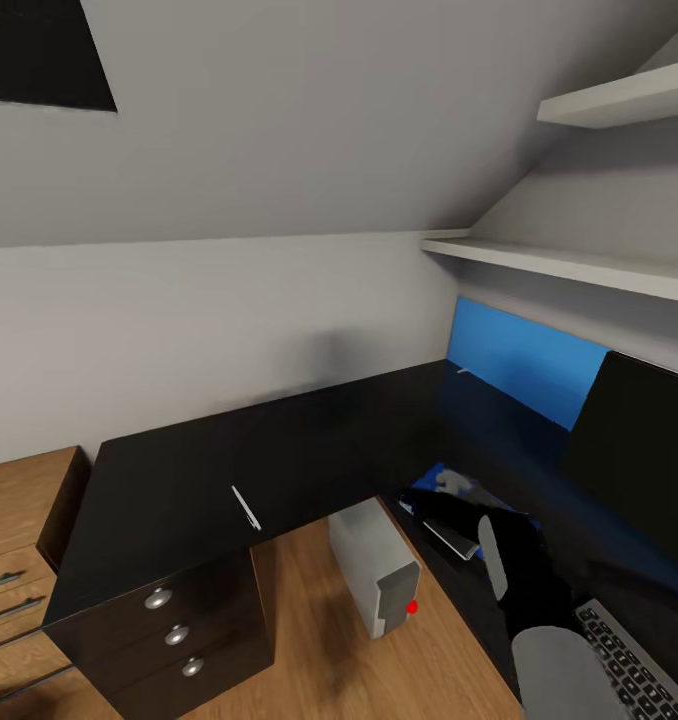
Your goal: In the bedroom, organize the workspace by keeping the computer under the desk, ensuring the monitor is on the desk, placing the keyboard on the desk next to the monitor, placing the mouse on the desk next to the keyboard, moving the folder from the swivel chair onto the desk next to the mouse, stacking the notebook on top of the folder with the pen on top of the notebook, and positioning the swivel chair next to the desk.
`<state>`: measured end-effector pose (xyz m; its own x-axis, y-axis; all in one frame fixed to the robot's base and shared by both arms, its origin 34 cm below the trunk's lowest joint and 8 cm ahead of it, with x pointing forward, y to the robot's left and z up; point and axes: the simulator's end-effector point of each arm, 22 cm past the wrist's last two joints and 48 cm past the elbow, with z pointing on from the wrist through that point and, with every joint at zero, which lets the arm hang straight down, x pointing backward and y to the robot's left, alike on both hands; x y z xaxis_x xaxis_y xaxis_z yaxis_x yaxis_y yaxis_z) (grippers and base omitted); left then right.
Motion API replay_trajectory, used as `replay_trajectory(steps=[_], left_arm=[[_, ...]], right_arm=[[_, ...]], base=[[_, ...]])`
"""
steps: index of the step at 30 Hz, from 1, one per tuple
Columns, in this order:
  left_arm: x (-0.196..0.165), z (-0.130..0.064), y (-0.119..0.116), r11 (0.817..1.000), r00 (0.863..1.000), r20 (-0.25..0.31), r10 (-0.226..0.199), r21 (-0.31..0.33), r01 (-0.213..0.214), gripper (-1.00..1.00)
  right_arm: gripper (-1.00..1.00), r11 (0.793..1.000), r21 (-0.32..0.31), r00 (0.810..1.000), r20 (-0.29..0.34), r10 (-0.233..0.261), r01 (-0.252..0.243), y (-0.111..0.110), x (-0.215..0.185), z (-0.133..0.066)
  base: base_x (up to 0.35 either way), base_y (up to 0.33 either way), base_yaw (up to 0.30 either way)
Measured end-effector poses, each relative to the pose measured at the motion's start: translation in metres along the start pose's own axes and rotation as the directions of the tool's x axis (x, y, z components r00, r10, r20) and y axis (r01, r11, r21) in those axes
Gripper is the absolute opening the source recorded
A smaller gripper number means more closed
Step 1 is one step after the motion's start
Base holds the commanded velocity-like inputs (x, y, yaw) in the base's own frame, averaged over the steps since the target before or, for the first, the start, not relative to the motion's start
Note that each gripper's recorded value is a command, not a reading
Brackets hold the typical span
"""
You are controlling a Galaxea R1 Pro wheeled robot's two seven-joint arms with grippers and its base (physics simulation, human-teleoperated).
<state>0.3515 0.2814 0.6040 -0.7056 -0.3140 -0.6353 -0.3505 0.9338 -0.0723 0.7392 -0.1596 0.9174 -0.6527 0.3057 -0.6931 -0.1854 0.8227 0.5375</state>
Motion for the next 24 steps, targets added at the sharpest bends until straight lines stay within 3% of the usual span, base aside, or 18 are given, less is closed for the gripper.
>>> replay_trajectory(steps=[8, 13, 24], left_arm=[[0.000, 0.000, 0.001, 1.000, 1.000, 0.000, -0.001, -0.001, 0.001, 1.00], [0.001, 0.000, 0.001, 1.000, 1.000, -0.001, -0.001, -0.002, 0.001, 1.00], [0.001, 0.000, 0.001, 1.000, 1.000, -0.003, 0.000, -0.002, 0.000, 1.00]], right_arm=[[1.00, 0.979, 0.110, 0.985, 0.022, -0.173, 0.170, 0.030, -0.002, 0.025], [1.00, 0.948, 0.240, 0.973, 0.047, -0.227, 0.210, 0.013, -0.010, 0.026], [1.00, 0.949, 0.195, 0.966, 0.032, -0.258, 0.247, 0.027, 0.005, 0.031]], base=[[0.000, 0.000, 0.000], [0.000, 0.000, 0.000], [0.000, 0.000, 0.065]])
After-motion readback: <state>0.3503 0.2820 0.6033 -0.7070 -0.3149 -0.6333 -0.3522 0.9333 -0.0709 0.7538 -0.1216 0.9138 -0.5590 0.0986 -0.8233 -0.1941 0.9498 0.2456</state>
